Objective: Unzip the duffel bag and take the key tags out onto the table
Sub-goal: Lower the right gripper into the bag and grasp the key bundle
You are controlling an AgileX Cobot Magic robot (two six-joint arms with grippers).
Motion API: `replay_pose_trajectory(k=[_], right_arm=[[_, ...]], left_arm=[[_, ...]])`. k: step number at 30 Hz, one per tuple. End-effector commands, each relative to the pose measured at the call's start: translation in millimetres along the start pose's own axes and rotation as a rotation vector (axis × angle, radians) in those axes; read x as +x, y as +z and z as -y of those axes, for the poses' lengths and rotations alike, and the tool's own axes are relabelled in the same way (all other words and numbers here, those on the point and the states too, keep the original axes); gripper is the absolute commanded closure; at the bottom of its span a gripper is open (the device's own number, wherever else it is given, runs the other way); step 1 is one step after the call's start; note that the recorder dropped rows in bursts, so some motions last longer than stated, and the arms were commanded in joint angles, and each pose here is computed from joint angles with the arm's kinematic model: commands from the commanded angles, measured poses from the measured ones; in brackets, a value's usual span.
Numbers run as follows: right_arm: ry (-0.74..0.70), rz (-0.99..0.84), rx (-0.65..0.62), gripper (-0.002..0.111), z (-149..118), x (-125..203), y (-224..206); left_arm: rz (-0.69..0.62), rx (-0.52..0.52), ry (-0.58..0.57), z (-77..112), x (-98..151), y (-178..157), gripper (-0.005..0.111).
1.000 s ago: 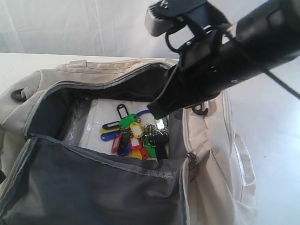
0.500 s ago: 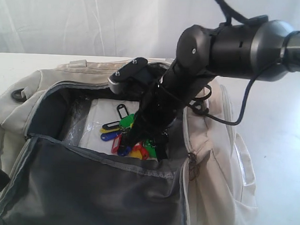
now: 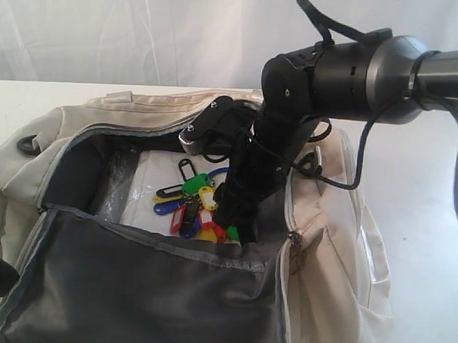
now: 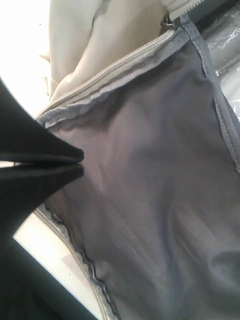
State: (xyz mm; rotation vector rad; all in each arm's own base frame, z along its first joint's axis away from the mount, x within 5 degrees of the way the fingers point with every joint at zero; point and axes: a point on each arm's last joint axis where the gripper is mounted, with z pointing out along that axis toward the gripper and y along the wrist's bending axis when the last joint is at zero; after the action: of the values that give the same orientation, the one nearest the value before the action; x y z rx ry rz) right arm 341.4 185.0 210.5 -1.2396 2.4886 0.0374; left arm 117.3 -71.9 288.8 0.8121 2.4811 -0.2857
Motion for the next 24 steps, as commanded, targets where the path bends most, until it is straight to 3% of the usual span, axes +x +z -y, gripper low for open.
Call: replay_pose_trajectory(k=[1, 8, 15, 17, 23, 24], right_arm=[[-0.089, 0.0, 0.007, 0.039, -6, -6, 17], [-0.104, 0.047, 0.027, 0.04, -8, -23, 42], [-0.049, -0.148, -0.033, 0.047, -8, -17, 75], [-0.042, -0.161, -0.045, 0.058, -8, -17, 74], [-0.037, -0.16, -0.051, 0.109, -6, -25, 61], [-0.032, -0.155, -0.05, 0.108, -6, -28, 58]], left_arm=[[-0.006, 0.016, 0.006, 2.4, 2, 0, 0.107], [-0.006, 0.016, 0.006, 2.4, 2, 0, 0.107], [-0.006, 0.016, 0.006, 2.4, 2, 0, 0.107], [-0.006, 0.016, 0.006, 2.4, 2, 0, 0.107], [-0.006, 0.016, 0.006, 2.4, 2, 0, 0.107], [-0.006, 0.016, 0.006, 2.4, 2, 0, 0.107]])
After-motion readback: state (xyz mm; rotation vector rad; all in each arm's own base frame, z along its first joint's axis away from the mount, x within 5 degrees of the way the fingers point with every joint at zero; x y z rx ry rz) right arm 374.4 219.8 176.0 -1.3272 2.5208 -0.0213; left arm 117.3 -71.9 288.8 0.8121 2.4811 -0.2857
